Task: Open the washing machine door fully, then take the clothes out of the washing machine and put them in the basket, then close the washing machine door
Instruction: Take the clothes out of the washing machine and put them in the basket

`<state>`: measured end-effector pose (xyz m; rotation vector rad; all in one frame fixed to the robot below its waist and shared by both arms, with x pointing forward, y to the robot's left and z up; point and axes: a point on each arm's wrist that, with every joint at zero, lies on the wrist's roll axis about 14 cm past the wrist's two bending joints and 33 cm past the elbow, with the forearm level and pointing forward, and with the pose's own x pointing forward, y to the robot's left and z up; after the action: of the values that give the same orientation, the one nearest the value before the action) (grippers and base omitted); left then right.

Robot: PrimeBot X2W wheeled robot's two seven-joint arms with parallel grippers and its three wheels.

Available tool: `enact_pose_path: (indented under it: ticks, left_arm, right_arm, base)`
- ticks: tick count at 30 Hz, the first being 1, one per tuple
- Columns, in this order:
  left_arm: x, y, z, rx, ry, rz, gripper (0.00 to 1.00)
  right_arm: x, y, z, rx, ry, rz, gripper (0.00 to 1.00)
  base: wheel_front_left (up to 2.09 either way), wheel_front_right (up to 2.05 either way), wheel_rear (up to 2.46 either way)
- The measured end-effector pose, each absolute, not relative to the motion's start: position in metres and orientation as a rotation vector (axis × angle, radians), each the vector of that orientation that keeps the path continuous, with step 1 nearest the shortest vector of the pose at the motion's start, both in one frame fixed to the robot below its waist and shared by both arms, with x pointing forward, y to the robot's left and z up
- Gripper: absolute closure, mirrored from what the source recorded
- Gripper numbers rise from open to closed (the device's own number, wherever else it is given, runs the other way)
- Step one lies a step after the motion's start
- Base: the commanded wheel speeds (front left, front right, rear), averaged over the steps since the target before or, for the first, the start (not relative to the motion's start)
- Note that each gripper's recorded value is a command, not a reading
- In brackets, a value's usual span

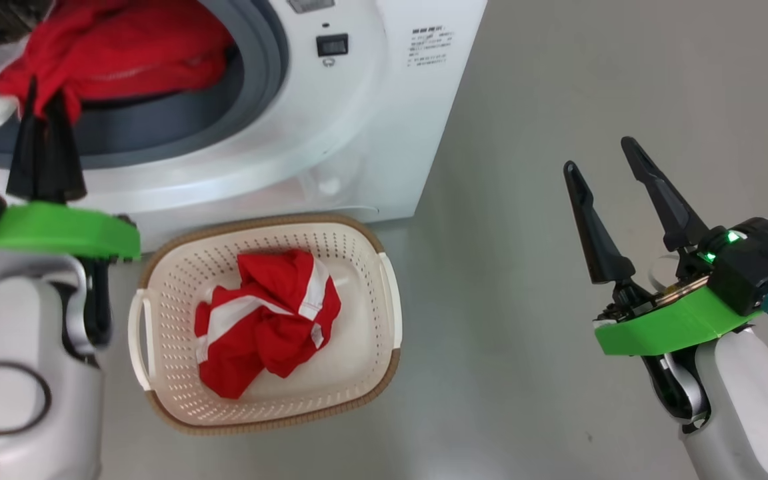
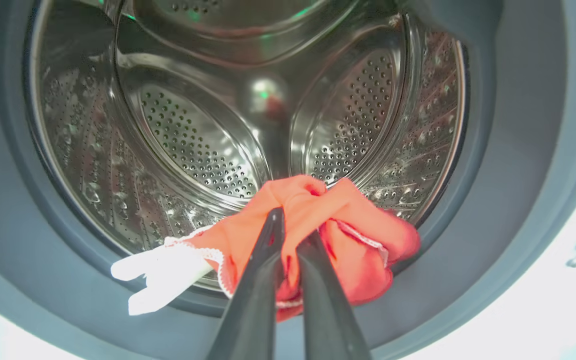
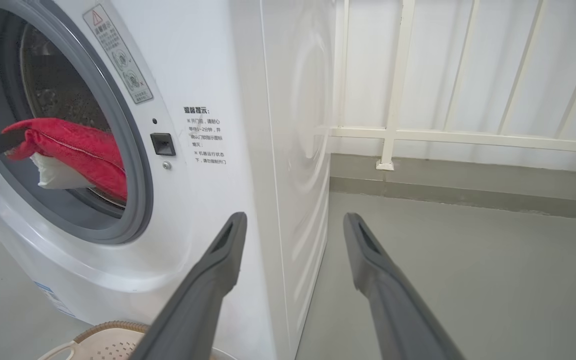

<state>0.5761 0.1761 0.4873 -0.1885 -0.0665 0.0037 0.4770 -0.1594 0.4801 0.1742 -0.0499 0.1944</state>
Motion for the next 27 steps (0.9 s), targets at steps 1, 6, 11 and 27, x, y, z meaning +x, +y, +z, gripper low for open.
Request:
enact_pose_path:
  ticks: [1,6,11,27]
  left_arm:
    - [0.572,0.177,0.49,-0.189,-0.075,0.007,1.0]
    - [0.548,0.176,0.501,-0.187,-0.099,0.004,1.0]
    - [0.527,0.179,0.519,-0.198,-0.144,0.008,1.0]
    - [0.456,0.18,0.582,-0.217,-0.306,-0.006,1.0]
  right_arm:
    - [0.476,-0.159,0.483,0.176,-0.056,0.195,0.0]
    - [0.466,-0.16,0.489,0.183,-0.063,0.186,0.0]
    - [0.456,-0.157,0.496,0.188,-0.071,0.191,0.0]
    - [0.425,-0.142,0.526,0.194,-0.127,0.231,0.0]
  base:
    - [0.0,0.0,0.0]
    - [0.0,0.0,0.0]
    - [0.0,0.0,0.0]
    - [0.0,0.0,0.0]
